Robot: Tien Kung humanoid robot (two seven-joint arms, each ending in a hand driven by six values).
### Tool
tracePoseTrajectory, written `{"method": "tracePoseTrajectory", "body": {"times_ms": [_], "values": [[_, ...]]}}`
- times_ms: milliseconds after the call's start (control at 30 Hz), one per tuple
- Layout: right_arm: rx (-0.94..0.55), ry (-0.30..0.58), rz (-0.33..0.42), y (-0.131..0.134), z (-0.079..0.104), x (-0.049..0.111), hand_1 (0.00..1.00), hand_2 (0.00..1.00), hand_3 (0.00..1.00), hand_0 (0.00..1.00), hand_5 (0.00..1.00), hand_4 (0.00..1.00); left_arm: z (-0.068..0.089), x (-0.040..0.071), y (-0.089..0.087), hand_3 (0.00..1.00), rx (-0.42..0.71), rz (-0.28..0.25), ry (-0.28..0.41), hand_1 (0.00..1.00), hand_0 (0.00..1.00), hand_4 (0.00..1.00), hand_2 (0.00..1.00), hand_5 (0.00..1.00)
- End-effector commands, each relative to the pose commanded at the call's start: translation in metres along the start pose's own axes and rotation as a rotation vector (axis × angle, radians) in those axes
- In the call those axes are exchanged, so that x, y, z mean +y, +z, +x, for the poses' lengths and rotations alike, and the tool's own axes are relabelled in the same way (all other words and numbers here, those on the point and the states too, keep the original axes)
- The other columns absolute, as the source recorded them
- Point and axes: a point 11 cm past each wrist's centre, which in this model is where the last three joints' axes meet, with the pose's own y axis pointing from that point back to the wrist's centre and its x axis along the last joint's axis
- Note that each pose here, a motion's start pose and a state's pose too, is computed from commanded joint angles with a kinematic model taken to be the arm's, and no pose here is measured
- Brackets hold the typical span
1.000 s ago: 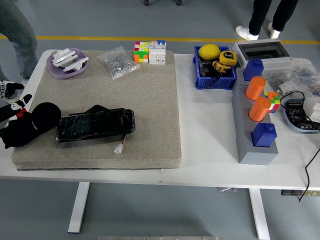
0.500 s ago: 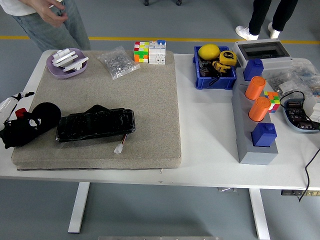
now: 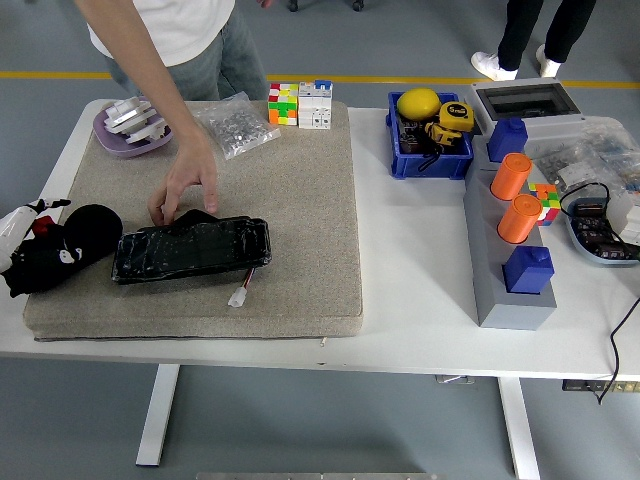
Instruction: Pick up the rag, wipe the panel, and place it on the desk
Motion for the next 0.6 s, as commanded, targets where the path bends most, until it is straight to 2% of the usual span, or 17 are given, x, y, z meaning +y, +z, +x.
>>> {"method": "tracePoseTrajectory", "body": {"times_ms": [200, 233, 400, 433, 600], "values": [[-0.002, 0.002, 0.002, 0.0, 0.0, 0.0, 0.661, 0.677, 0.608, 0.747, 0.473, 0.997, -0.01, 0.001, -0.003, 0.544, 0.026, 0.01, -0.021, 0.428, 0.326, 0.546, 0.59, 0.041], [-0.003, 0.003, 0.003, 0.0, 0.0, 0.0, 0.662, 0.677, 0.608, 0.747, 0.472, 0.997, -0.011, 0.001, -0.003, 0.505, 0.028, 0.011, -0.023, 0.342, 0.292, 0.341, 0.542, 0.002], [-0.007, 0.005, 0.004, 0.001, 0.001, 0.0, 0.662, 0.677, 0.608, 0.747, 0.472, 0.997, -0.016, 0.002, -0.004, 0.505, 0.046, 0.014, -0.032, 0.342, 0.292, 0.341, 0.542, 0.002], [-0.008, 0.006, 0.004, 0.001, 0.001, 0.0, 0.661, 0.676, 0.608, 0.747, 0.472, 0.997, -0.017, 0.003, -0.004, 0.459, 0.054, 0.014, -0.032, 0.253, 0.284, 0.168, 0.504, 0.002], [-0.009, 0.005, 0.006, 0.0, 0.0, 0.0, 0.661, 0.676, 0.608, 0.747, 0.472, 0.997, -0.016, 0.006, -0.001, 0.459, 0.079, 0.009, 0.006, 0.253, 0.284, 0.168, 0.504, 0.002]]}}
